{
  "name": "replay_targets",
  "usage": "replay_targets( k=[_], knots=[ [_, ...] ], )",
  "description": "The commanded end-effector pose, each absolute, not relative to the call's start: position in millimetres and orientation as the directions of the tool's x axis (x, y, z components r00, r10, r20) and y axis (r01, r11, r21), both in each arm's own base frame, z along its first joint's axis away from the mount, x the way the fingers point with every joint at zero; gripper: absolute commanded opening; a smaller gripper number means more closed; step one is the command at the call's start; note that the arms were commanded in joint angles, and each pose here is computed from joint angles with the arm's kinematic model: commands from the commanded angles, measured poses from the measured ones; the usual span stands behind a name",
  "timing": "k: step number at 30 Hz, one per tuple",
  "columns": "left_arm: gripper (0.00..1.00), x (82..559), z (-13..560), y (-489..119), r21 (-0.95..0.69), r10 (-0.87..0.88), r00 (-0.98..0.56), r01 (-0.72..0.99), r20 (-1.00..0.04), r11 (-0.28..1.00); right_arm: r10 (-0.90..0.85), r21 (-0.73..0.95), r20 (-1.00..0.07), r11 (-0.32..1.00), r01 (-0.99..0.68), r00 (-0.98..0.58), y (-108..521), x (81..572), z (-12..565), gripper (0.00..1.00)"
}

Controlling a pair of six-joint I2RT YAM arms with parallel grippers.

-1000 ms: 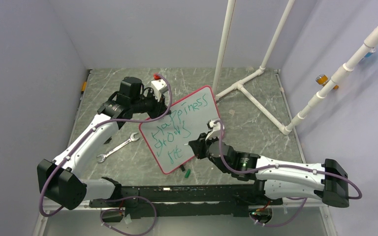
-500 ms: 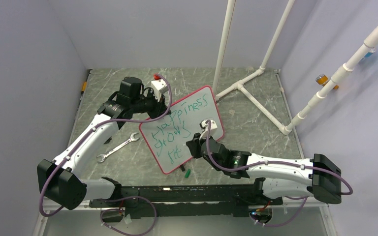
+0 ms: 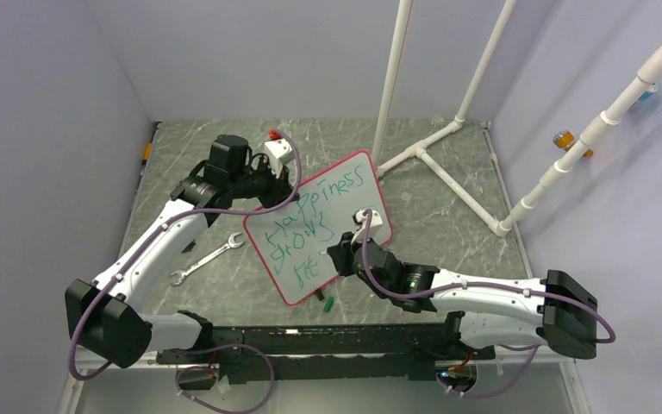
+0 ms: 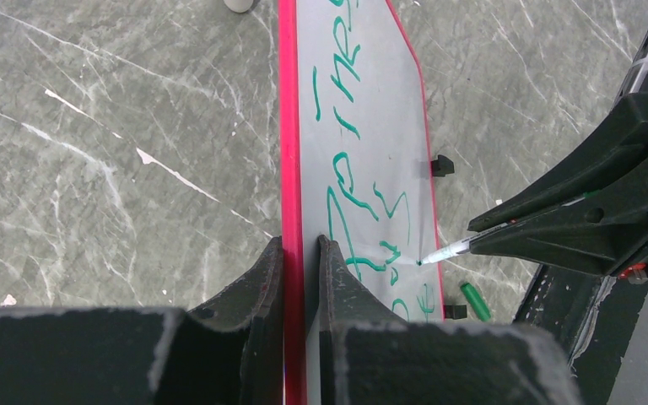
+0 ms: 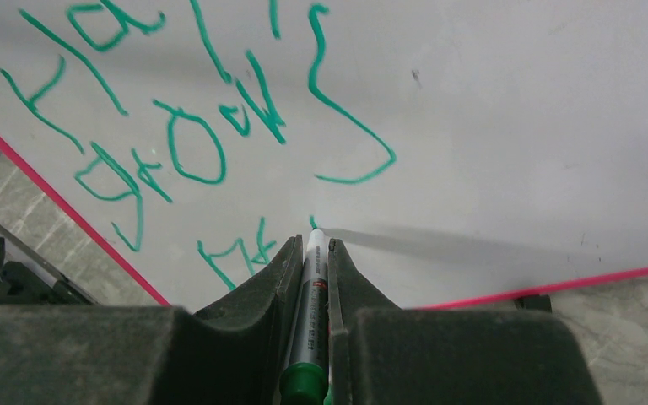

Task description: Write a sentence on the whiteboard

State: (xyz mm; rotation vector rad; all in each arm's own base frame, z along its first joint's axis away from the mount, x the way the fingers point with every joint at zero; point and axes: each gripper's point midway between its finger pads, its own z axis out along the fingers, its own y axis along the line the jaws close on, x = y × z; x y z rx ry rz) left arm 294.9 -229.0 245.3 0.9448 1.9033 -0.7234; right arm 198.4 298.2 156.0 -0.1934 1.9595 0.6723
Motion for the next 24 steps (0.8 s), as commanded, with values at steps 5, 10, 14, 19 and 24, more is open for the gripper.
replay_targets(
  k=[5, 10, 14, 19, 24],
  knots=[
    [0.00, 308.3, 263.0, -224.7, -0.007, 0.344, -0.239, 0.830, -0.908, 0.558, 0.184, 0.410, -0.838, 0.834, -0.369, -0.513, 283.1, 191.4, 131.9, 0.00],
    [0.00, 308.3, 262.3, -224.7, -0.009, 0.345, -0.241, 0.830, -0.907, 0.558, 0.177, 0.409, -0.829, 0.839, -0.359, -0.531, 280.7, 188.8, 119.9, 0.00],
    [0.00, 308.6, 262.0, -224.9, -0.010, 0.345, -0.242, 0.830, -0.907, 0.558, 0.178, 0.410, -0.831, 0.837, -0.364, -0.528, 282.6, 189.3, 122.9, 0.00],
    [0.00, 308.5, 261.4, -225.2, -0.011, 0.345, -0.243, 0.831, -0.906, 0.556, 0.176, 0.400, -0.844, 0.835, -0.378, -0.506, 287.2, 193.2, 137.1, 0.00],
    [0.00, 308.5, 261.8, -225.0, -0.010, 0.345, -0.242, 0.830, -0.907, 0.557, 0.169, 0.384, -0.860, 0.835, -0.393, -0.482, 293.3, 198.5, 151.3, 0.00]
  ],
)
